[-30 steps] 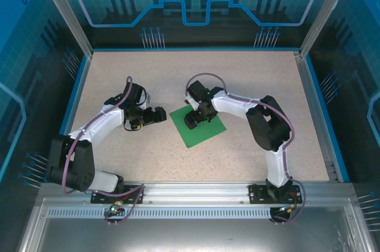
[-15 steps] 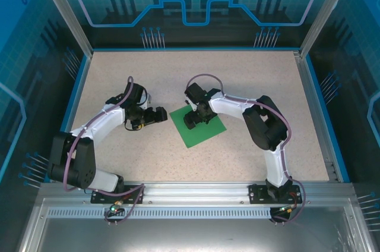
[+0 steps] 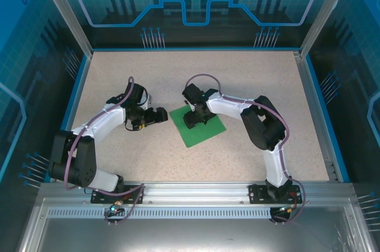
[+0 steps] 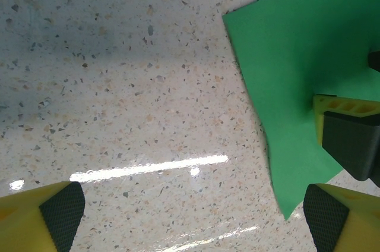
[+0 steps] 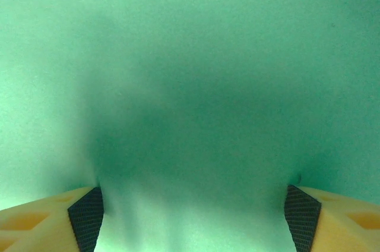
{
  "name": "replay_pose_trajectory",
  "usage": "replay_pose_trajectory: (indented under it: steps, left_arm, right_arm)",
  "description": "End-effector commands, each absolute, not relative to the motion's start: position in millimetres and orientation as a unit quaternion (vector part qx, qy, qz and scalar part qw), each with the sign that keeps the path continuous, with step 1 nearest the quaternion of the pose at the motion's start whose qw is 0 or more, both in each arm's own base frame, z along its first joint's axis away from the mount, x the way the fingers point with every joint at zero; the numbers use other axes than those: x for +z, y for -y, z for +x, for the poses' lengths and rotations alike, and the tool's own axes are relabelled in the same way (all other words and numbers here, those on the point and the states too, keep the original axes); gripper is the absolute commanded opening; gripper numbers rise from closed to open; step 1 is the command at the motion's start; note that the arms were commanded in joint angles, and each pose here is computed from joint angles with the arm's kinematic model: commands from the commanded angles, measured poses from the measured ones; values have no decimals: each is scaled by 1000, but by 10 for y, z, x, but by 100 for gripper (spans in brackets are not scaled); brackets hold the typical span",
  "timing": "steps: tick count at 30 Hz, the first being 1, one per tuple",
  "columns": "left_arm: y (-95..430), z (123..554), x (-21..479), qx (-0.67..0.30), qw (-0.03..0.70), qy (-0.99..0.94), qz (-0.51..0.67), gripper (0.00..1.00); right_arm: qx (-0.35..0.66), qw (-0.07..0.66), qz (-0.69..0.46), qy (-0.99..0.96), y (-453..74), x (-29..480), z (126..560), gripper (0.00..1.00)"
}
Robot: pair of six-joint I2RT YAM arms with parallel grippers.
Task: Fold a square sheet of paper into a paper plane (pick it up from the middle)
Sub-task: Fold the square sheet of paper in half at the center of the table.
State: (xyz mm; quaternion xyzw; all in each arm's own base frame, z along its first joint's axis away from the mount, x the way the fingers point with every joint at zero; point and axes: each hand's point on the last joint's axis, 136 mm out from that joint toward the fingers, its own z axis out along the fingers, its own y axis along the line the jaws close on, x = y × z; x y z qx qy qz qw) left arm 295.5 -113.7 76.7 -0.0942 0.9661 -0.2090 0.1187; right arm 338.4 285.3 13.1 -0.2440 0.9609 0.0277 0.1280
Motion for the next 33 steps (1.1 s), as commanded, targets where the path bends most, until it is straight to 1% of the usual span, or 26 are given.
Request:
replay_pose_trajectory:
  steps: [1,5,13,15,17,18,21,22,28,30,33]
  left_arm:
    - [1149,2937,734,-221,109,-965,-92,99]
    - [1154,2933,724,-222,107,-965,-92,99]
    - [1158,2942,737,-223,106,-965,-91,99]
    - [1160,2940,735,-223,106,-965,-91,99]
    - [1160,2939,734,-224,106,-965,-91,99]
    - [1163,2939,735,-224,105,-965,-91,99]
    - [1166,2934,733,-225,104,-965,-91,99]
    - [1164,2934,732,-225,104,-964,-91,99]
    - [1168,2929,731,-225,103,-965,-91,99]
    - [1168,2933,735,-226,103,-964,-91,99]
    - [1171,2934,735,-226,102,-964,-91,99]
  right_arm:
    - [-6,60,-249,-967,-2728,-312,3112,80]
    - [-7,59,-254,-965,-2743,-335,3098,77]
    - [-18,91,-257,-962,-2773,-116,3193,63]
    - [-16,98,-257,-961,-2788,-52,3210,62]
    - [-18,101,-259,-960,-2785,-12,3220,65]
    - [-22,104,-261,-959,-2776,15,3226,68]
    - [-25,121,-264,-957,-2777,139,3259,70]
    - [-25,128,-263,-956,-2777,200,3274,73]
    - [-6,166,-253,-953,-2866,506,3366,82]
    - [2,173,-245,-954,-2895,540,3385,85]
    - [9,173,-222,-960,-2903,491,3413,87]
